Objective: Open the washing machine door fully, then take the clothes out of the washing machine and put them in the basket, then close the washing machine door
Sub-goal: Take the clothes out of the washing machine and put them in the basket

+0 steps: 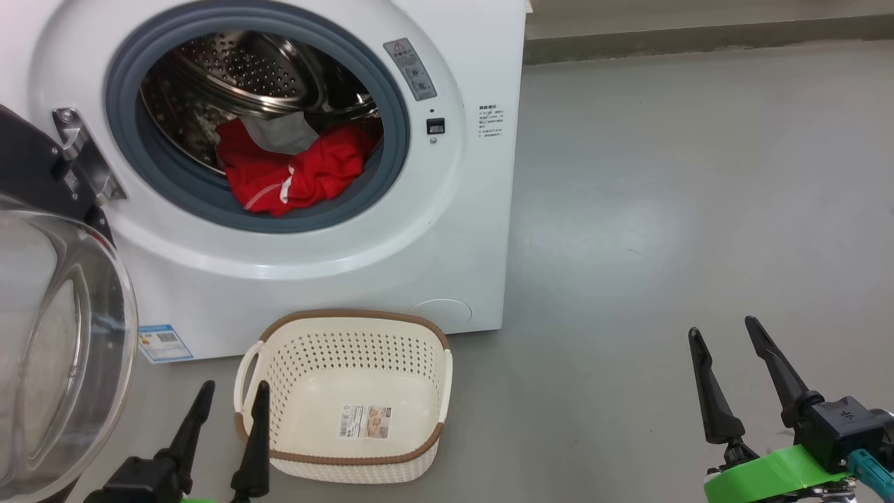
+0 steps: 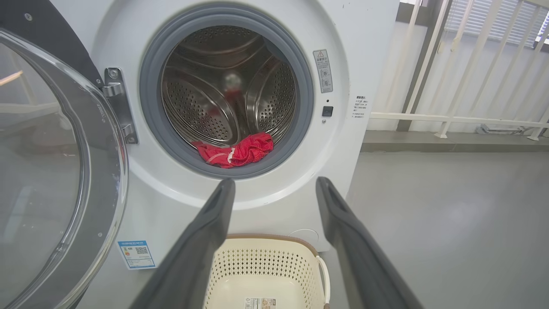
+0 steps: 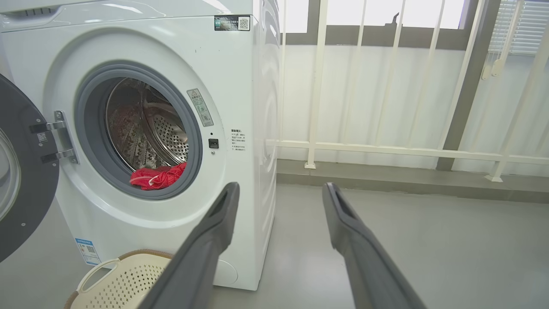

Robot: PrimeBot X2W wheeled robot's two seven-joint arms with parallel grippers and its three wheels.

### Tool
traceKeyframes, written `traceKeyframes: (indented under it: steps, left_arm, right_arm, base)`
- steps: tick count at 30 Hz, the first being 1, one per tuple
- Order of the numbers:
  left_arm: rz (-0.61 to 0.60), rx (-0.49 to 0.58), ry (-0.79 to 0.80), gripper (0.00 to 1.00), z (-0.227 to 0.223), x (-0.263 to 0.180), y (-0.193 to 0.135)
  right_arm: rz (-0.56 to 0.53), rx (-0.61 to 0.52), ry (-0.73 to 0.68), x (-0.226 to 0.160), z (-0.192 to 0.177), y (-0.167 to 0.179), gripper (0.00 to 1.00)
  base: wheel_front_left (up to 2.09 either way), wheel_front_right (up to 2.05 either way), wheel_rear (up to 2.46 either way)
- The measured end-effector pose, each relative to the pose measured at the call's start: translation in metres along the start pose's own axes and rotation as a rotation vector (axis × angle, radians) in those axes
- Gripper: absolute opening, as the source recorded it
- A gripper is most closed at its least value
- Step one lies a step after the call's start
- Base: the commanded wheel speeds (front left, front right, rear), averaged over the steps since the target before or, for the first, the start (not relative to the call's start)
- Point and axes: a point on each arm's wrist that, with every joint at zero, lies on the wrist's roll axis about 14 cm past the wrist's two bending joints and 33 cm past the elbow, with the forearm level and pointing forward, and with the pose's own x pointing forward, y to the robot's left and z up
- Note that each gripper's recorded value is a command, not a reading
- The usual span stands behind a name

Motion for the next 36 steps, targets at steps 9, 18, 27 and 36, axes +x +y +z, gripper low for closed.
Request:
traceKeyframes:
  steps: [9,18,27,36]
  left_arm:
    - [0.006,0.003,-0.002,1.0,0.0004,0.0006,0.0007]
    - [0.008,-0.001,-0.011,1.0,0.0031,0.0014,0.0011]
    - [0.025,0.003,-0.018,1.0,0.0057,0.0004,0.0036]
    - [0.032,0.007,-0.015,1.0,0.0065,-0.0005,0.0049]
  right_arm:
    - [0.007,0.002,0.007,0.0009,-0.0026,0.0025,1.0]
    - [0.009,0.003,0.019,0.0014,-0.0062,0.0033,1.0]
    - [0.016,0.003,0.019,0.0022,-0.0063,0.0052,1.0]
    - [0.025,0.005,0.02,0.003,-0.0069,0.008,1.0]
  base:
    - [1.41,-1.41,0.0]
    - [1.67,-1.67,0.0]
    - [0.47,-0.47,0.0]
    - [0.0,0.0,0.0]
